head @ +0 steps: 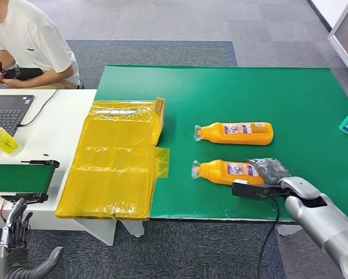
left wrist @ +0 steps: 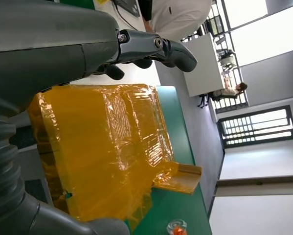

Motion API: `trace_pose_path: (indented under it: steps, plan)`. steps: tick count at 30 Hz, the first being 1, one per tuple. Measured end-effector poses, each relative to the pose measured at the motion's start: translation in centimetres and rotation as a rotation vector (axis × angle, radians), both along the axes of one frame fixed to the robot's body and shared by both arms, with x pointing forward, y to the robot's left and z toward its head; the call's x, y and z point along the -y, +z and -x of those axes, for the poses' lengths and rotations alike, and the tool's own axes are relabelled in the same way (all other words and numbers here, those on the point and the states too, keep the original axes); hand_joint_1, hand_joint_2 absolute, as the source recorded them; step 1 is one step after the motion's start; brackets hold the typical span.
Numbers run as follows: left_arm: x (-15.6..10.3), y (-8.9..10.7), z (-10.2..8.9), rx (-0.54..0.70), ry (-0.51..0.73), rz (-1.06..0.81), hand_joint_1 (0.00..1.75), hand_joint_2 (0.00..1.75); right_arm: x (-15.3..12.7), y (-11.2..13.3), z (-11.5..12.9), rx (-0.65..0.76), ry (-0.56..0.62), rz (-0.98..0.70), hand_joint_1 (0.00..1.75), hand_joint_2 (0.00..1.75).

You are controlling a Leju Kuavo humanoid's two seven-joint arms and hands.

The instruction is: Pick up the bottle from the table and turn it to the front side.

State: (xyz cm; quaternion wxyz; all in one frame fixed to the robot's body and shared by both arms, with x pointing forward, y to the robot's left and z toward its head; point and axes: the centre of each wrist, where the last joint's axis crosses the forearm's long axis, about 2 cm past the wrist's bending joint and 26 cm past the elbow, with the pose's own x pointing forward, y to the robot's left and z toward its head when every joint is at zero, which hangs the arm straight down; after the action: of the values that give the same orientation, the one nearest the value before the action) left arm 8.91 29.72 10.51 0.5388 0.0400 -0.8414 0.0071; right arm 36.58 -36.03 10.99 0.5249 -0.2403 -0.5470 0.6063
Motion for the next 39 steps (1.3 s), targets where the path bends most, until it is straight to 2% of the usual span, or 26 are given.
trace_pose_path:
  steps: [5,9,13,17,20,25,30,34,39]
  plan:
    - [0.9,0.2,-0.5,0.003,-0.022,0.013,0.00,1.75,-2.8,-1.5,3.8,0.127,0.068,-0.157,1.75,1.75]
    - [1.8,0.6,-1.0,0.031,-0.010,0.037,0.00,1.75,-7.0,-1.8,6.8,0.257,0.114,-0.348,1.75,1.75]
    - [2.9,1.8,-1.9,0.075,-0.011,0.091,0.00,1.75,-11.8,-0.9,9.6,0.337,0.125,-0.597,1.75,1.75]
    - [4.4,2.6,-2.8,0.076,-0.057,0.081,0.00,1.75,-14.9,0.5,11.3,0.387,0.125,-0.887,1.75,1.75]
    - [5.8,3.3,-3.8,0.102,-0.093,0.088,0.00,1.75,-16.6,1.8,11.9,0.425,0.111,-1.004,1.75,1.75]
    - [7.5,4.6,-5.4,0.142,-0.149,0.117,0.00,1.75,-17.9,2.9,12.0,0.470,0.100,-1.068,1.75,1.75]
    - [8.3,5.1,-5.8,0.156,-0.185,0.139,0.00,1.75,-18.5,3.1,12.1,0.483,0.096,-1.084,1.75,1.75]
    - [9.3,5.8,-6.7,0.167,-0.249,0.183,0.00,1.75,-19.0,3.2,12.1,0.510,0.111,-1.046,1.75,1.75]
    - [12.0,7.0,-8.4,0.194,-0.353,0.154,0.00,1.75,-21.0,2.8,12.3,0.496,0.159,-1.009,1.75,1.75]
